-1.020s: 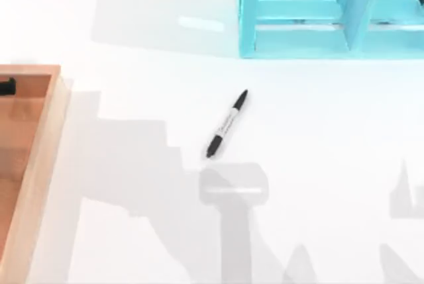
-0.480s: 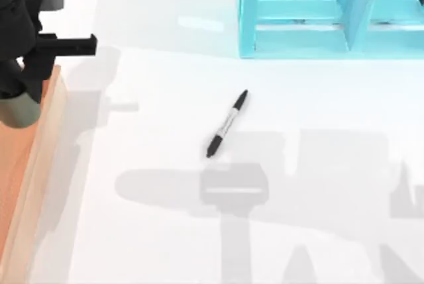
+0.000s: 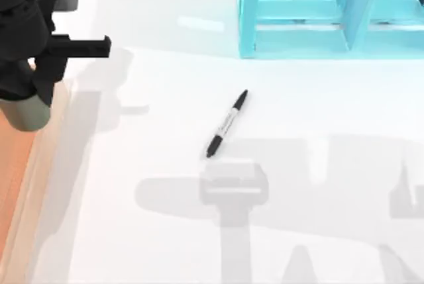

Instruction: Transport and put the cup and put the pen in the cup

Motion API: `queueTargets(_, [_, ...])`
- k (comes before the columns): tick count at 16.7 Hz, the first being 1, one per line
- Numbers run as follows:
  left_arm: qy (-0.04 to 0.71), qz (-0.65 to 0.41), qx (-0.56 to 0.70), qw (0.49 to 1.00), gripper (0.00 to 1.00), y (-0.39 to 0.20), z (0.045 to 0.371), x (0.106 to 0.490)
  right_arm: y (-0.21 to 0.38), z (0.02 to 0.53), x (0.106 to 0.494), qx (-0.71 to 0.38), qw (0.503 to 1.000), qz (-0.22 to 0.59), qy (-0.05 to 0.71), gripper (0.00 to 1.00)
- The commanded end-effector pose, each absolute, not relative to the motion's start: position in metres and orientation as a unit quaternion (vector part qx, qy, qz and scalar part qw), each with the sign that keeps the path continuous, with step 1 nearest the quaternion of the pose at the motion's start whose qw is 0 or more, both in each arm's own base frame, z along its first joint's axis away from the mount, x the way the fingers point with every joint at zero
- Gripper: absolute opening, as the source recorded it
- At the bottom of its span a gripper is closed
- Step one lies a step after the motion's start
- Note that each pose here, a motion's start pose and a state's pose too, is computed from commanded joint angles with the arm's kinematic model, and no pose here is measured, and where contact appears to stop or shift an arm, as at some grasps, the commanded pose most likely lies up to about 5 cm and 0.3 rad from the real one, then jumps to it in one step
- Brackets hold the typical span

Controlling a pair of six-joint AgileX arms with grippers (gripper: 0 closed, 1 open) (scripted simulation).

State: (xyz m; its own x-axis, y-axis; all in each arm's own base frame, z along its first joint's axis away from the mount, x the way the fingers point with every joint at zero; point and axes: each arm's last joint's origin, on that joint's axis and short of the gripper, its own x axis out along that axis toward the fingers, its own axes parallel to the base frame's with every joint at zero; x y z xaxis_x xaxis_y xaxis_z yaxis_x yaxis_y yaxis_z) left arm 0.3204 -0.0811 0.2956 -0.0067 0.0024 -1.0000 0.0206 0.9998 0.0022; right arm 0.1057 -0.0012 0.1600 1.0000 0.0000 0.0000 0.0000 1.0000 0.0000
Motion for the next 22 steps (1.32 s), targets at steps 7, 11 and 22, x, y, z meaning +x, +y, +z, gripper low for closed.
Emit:
queueTargets(7, [0.711,-0.014,-0.001,0.703,0.00,-0.139,0.239,0.374,-0.001,0.160,0.106,0.000,1.000,0.000,0.000,1.00])
queueTargets(11, [0.706,-0.021,-0.007,0.708,0.00,-0.171,0.210,0.392,-0.001,0.160,0.106,0.000,1.000,0.000,0.000,1.00])
queueTargets(22, [0.704,-0.022,-0.008,0.710,0.00,-0.167,0.169,0.392,-0.001,0.160,0.106,0.000,1.000,0.000,0.000,1.00])
